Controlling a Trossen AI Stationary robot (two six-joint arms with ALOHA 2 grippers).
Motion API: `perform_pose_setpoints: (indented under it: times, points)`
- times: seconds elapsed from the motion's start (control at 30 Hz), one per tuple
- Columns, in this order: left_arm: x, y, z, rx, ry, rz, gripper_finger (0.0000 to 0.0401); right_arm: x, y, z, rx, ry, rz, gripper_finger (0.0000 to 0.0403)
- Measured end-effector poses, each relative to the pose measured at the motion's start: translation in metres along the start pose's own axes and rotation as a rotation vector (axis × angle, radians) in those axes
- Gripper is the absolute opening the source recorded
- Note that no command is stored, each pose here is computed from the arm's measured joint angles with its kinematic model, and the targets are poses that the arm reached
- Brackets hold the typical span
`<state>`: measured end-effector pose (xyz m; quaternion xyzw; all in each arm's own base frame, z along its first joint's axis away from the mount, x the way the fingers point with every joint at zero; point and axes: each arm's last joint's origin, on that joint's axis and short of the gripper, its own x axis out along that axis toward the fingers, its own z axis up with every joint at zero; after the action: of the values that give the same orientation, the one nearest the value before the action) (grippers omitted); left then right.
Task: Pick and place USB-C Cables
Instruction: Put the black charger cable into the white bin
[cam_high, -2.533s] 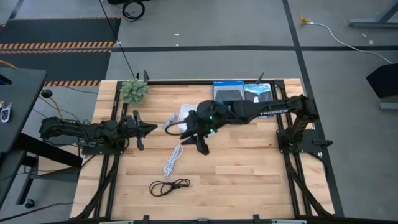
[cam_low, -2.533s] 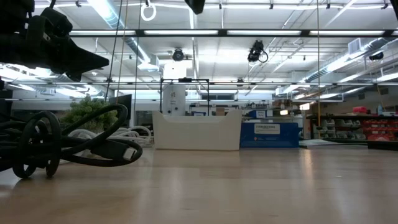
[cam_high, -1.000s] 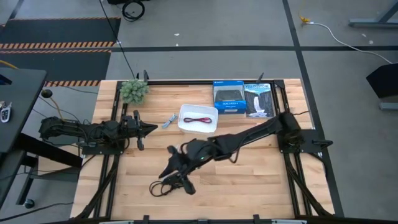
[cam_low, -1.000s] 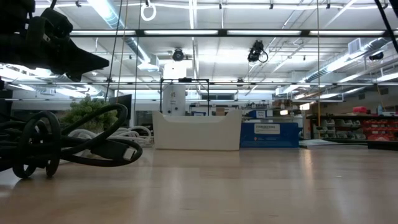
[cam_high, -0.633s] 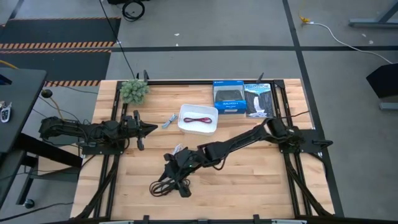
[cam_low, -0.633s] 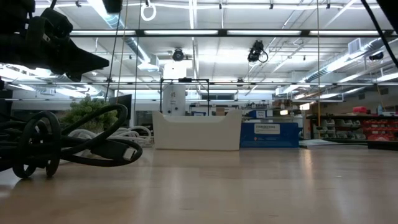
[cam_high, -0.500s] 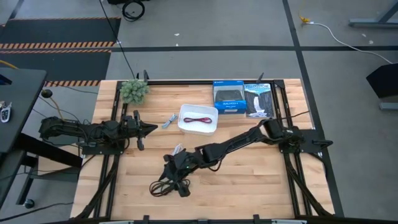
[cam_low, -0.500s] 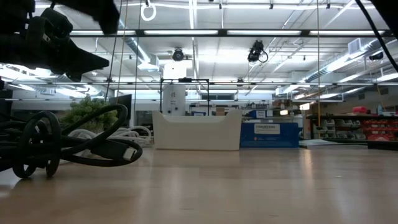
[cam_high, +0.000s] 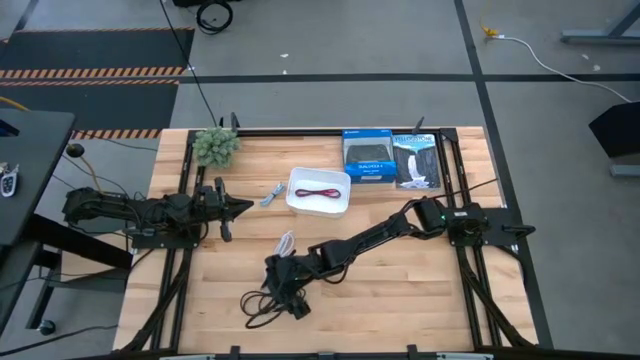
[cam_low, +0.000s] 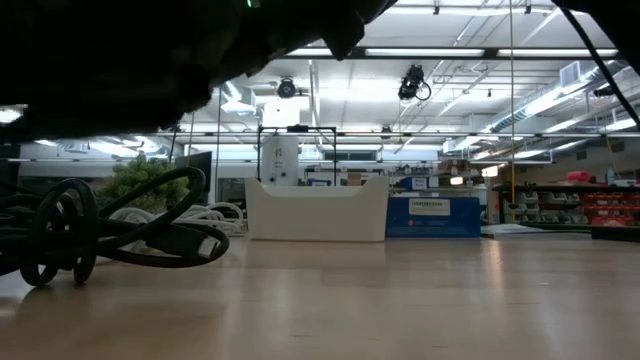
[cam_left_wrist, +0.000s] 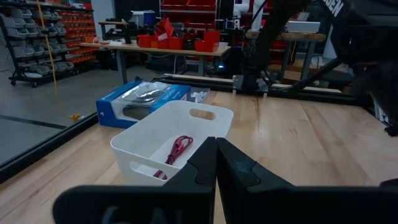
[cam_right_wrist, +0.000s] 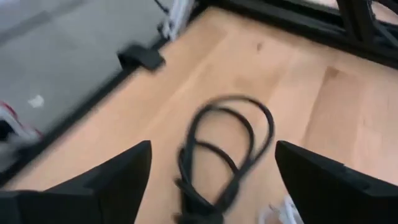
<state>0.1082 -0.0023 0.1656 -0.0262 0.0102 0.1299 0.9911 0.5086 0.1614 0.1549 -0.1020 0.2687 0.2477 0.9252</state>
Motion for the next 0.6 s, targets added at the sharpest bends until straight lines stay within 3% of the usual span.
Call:
perform_pose_setpoints:
  times: [0.6]
  points:
    - [0.0,0.0,0.0,0.0,0.0,0.0,0.0014,0.006,0.005,-0.044,-0.064,0.158,-0.013,0.0344]
